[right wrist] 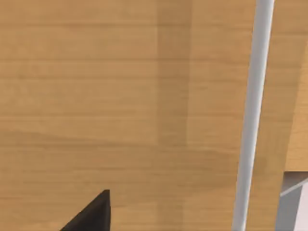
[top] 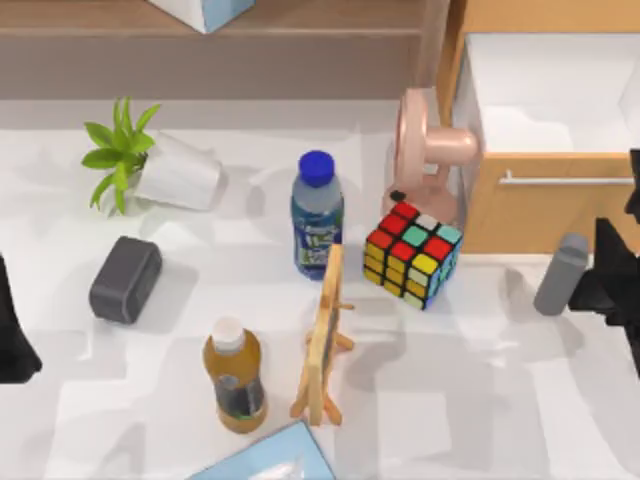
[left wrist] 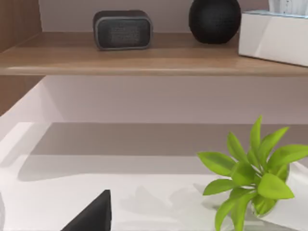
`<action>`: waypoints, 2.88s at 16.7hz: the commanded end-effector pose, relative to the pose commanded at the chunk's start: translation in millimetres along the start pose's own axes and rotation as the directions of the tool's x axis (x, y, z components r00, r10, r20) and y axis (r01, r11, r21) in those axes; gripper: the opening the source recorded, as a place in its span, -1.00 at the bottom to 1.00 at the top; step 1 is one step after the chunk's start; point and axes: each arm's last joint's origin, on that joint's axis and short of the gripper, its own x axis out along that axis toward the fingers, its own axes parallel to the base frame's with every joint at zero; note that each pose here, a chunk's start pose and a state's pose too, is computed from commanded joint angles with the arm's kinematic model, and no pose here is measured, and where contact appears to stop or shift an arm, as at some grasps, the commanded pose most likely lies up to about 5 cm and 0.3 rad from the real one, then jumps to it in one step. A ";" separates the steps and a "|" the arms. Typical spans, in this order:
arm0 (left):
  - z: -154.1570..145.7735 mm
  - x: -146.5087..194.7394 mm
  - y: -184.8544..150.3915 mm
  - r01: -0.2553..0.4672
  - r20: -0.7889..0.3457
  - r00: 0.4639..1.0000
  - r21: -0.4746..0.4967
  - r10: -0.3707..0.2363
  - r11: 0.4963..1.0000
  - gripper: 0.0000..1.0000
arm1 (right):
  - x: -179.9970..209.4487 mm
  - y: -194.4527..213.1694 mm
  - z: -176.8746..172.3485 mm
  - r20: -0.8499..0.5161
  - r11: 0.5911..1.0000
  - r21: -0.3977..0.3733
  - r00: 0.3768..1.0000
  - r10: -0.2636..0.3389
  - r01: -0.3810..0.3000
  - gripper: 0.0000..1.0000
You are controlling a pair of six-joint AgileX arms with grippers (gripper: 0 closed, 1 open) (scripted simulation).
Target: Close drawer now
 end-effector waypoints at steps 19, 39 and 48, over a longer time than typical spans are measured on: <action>0.0 0.0 0.0 0.000 0.000 1.000 0.000 0.000 1.000 1.00 | 17.8 -0.1 0.2 0.000 1.000 0.000 1.000 0.000 0.000 -0.66; 0.0 0.0 0.0 0.000 0.000 1.000 0.000 0.000 1.000 1.00 | 69.8 0.6 0.4 -0.004 1.000 0.003 1.000 0.002 -0.002 -1.00; 0.0 0.0 0.0 0.000 0.000 1.000 0.000 0.000 1.000 1.00 | 88.0 -0.6 0.9 -0.002 1.000 0.005 1.000 -0.001 0.001 -1.00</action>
